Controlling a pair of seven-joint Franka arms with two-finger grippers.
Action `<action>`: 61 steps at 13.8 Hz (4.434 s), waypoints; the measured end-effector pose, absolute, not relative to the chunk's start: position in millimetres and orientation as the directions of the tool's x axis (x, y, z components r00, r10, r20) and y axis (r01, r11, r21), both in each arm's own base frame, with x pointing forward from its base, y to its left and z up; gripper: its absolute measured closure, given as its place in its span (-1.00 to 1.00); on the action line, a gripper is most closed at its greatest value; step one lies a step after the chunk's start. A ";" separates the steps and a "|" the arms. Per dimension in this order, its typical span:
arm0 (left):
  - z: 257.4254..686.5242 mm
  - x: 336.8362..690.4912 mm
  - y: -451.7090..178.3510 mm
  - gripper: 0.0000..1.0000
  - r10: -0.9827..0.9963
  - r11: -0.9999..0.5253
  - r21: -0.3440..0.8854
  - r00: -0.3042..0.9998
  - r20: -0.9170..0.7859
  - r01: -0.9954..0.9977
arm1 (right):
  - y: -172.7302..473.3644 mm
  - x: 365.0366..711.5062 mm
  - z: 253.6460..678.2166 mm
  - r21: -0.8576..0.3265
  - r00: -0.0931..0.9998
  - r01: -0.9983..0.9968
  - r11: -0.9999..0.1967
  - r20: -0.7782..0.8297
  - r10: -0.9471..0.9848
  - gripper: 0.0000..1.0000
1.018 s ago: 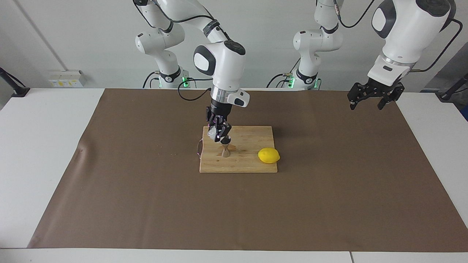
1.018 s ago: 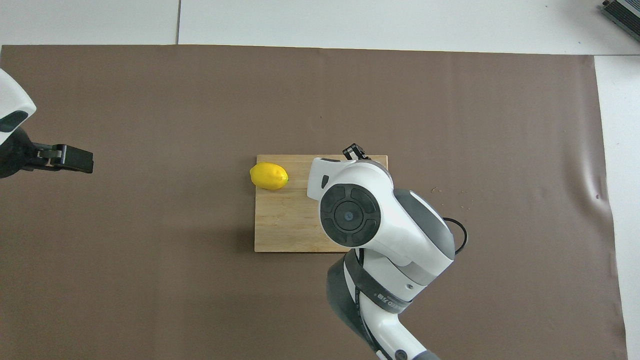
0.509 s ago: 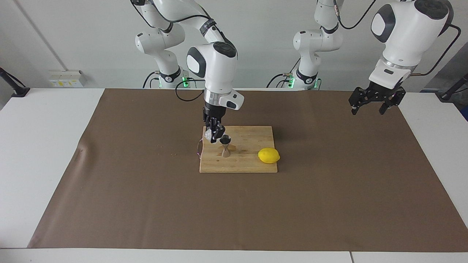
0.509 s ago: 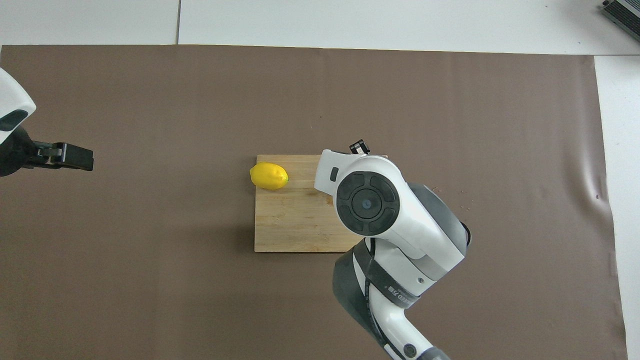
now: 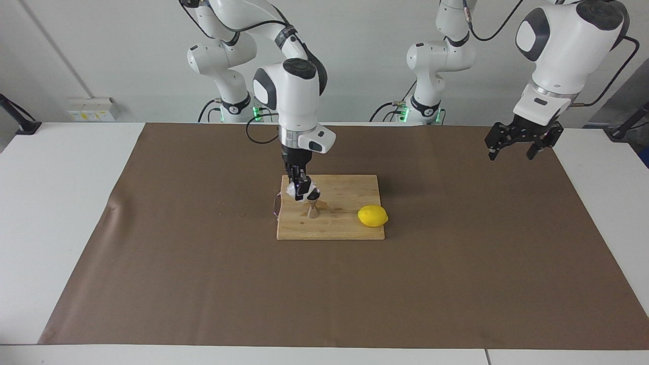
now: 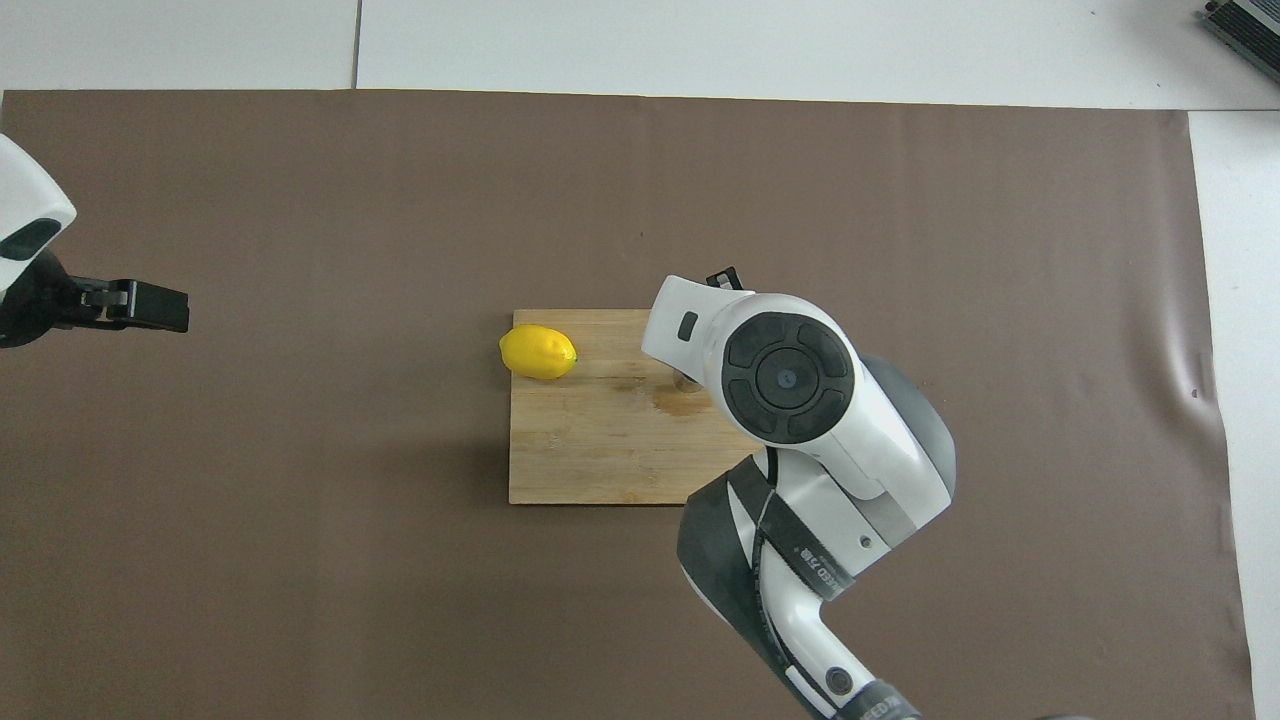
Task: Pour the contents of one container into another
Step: 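Tilt the clear glass over the steel cup with the right gripper, then carry the upright clear glass back to its spot with the right gripper, then lower the clear glass onto the table and open the right gripper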
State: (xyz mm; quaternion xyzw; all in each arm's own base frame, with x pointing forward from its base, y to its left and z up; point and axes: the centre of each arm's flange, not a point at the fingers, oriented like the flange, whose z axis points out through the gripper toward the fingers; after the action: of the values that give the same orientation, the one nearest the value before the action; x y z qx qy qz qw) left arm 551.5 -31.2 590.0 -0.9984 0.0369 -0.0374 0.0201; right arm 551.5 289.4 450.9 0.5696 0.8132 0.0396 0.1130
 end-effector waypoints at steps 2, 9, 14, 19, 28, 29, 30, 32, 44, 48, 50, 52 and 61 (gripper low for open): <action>590.7 551.3 -28.7 -1.00 -0.071 -0.997 -0.043 0.995 0.075 -0.068 | 284.7 553.9 450.8 0.190 -0.309 0.926 0.325 -0.112 0.945 0.03; 592.1 550.7 -27.0 -1.00 -0.068 -0.997 -0.043 0.995 0.077 -0.065 | 208.9 583.1 442.1 0.135 -0.227 0.968 0.213 0.097 0.969 0.03; 589.8 550.5 -16.8 -1.00 -0.050 -0.998 -0.044 0.996 0.069 -0.047 | 128.5 593.6 416.3 0.079 -0.116 0.992 0.098 0.265 0.957 0.03; 585.6 550.2 -10.0 -1.00 -0.038 -0.998 -0.044 0.998 0.058 -0.035 | 84.1 579.9 381.3 0.032 -0.090 0.996 0.084 0.344 0.935 0.03; 583.5 549.6 -18.9 -1.00 -0.054 -0.998 -0.043 0.997 0.053 -0.052 | -0.5 551.2 329.3 0.001 -0.071 0.997 0.077 0.414 0.907 0.03; 586.0 548.5 -20.4 -1.00 -0.057 -0.998 -0.044 0.997 0.058 -0.054 | -8.7 548.3 325.6 0.006 -0.079 0.996 0.085 0.422 0.903 0.03; 587.9 547.6 -20.6 -1.00 -0.057 -0.998 -0.044 0.996 0.061 -0.055 | -15.9 545.3 321.9 0.009 -0.090 0.995 0.096 0.423 0.901 0.03; 589.2 547.0 -18.9 -1.00 -0.054 -0.998 -0.044 0.997 0.064 -0.051 | -26.6 539.9 314.6 0.017 -0.107 0.994 0.110 0.422 0.901 0.03; 589.2 547.1 -16.4 -1.00 -0.050 -0.998 -0.044 0.997 0.064 -0.047 | -37.2 522.9 290.7 0.017 -0.116 0.993 0.120 0.405 0.907 0.03; 589.2 547.1 -16.4 -1.00 -0.050 -0.998 -0.044 0.997 0.063 -0.047 | -39.3 519.6 287.1 0.008 -0.109 0.993 0.115 0.406 0.907 0.03; 589.2 547.1 -16.4 -1.00 -0.050 -0.998 -0.044 0.997 0.063 -0.047 | -40.2 519.6 287.1 0.009 -0.107 0.994 0.113 0.406 0.908 0.03; 589.2 547.1 -16.4 -1.00 -0.050 -0.998 -0.044 0.997 0.063 -0.047 | -40.6 520.4 287.6 0.016 -0.108 0.994 0.111 0.402 0.909 0.03; 589.2 547.1 -16.4 -1.00 -0.050 -0.998 -0.044 0.997 0.063 -0.047 | -26.7 524.5 288.5 0.060 -0.166 0.986 0.155 0.376 0.912 -0.72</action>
State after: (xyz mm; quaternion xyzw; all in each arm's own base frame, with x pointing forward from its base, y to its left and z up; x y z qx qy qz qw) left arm 547.1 -16.4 589.2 -0.9990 0.0242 -0.0323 0.0210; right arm 524.5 -26.7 288.5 0.6332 0.7492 0.1471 -0.1267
